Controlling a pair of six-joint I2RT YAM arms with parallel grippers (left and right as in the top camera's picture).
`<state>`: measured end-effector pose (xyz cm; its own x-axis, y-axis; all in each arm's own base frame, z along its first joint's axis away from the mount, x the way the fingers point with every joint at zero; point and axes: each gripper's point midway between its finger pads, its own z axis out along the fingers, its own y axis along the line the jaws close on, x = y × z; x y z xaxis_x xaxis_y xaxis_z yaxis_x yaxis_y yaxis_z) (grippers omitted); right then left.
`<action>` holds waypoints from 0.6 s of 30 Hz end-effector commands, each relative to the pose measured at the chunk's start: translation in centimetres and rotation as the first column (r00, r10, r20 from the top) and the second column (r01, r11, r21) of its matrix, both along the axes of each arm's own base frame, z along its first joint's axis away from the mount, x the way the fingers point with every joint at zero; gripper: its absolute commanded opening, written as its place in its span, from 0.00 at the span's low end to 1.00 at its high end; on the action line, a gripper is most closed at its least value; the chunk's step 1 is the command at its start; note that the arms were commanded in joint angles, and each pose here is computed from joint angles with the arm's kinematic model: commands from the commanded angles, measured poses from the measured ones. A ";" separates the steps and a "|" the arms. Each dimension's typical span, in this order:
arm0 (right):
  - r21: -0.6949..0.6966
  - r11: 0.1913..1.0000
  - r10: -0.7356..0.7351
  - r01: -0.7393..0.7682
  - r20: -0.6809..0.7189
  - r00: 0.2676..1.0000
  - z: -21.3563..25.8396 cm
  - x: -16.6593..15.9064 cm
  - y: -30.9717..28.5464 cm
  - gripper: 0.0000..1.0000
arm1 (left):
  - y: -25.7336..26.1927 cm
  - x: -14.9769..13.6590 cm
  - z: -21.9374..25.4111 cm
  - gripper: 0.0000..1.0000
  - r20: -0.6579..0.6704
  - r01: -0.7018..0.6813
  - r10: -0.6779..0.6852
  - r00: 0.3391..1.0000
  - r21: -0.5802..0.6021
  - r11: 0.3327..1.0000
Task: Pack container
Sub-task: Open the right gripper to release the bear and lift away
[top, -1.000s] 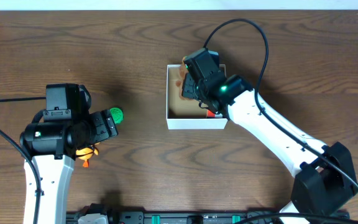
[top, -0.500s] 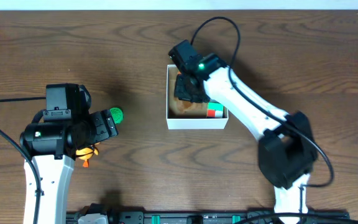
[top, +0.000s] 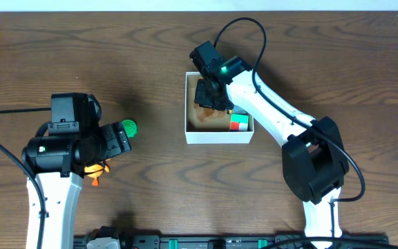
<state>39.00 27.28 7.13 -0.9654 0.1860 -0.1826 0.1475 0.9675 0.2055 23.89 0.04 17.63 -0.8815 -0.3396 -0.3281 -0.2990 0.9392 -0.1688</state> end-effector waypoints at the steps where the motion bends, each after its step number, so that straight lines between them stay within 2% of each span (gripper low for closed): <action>1: 0.009 1.000 -0.001 0.001 0.029 1.000 1.0 0.8 0.0 0.28 | 0.2 0.2 0.6 0.86 0.016 0.001 -0.002 1.000 0.008 1.000; 2: 0.009 1.000 -0.001 0.001 0.029 1.000 1.0 0.8 0.0 0.33 | 0.2 0.2 0.6 0.86 0.016 0.001 -0.002 1.000 0.008 1.000; 5: 0.008 1.000 -0.001 0.000 0.028 1.000 0.9 0.8 0.0 0.36 | 0.2 0.2 0.5 0.86 0.015 0.001 -0.002 1.000 0.008 1.000; 8: 0.008 1.000 -0.001 0.001 0.029 1.000 1.0 0.8 0.0 0.46 | 0.2 0.2 0.5 0.86 0.015 0.001 -0.001 1.000 0.009 1.000; 11: 0.006 1.000 0.007 -0.007 0.031 1.000 1.0 0.8 0.0 0.47 | 0.2 0.2 0.5 0.86 0.015 0.001 -0.002 1.000 0.008 1.000; 18: 0.005 1.000 0.006 -0.006 0.030 1.000 0.9 0.8 0.0 0.56 | 0.2 0.2 0.5 0.86 0.015 0.001 -0.002 1.000 0.008 1.000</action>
<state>39.03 27.23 7.12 -0.9664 0.1793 -0.1839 0.1410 0.9688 0.2037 23.89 0.04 17.63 -0.8815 -0.3396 -0.3281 -0.2990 0.9392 -0.1688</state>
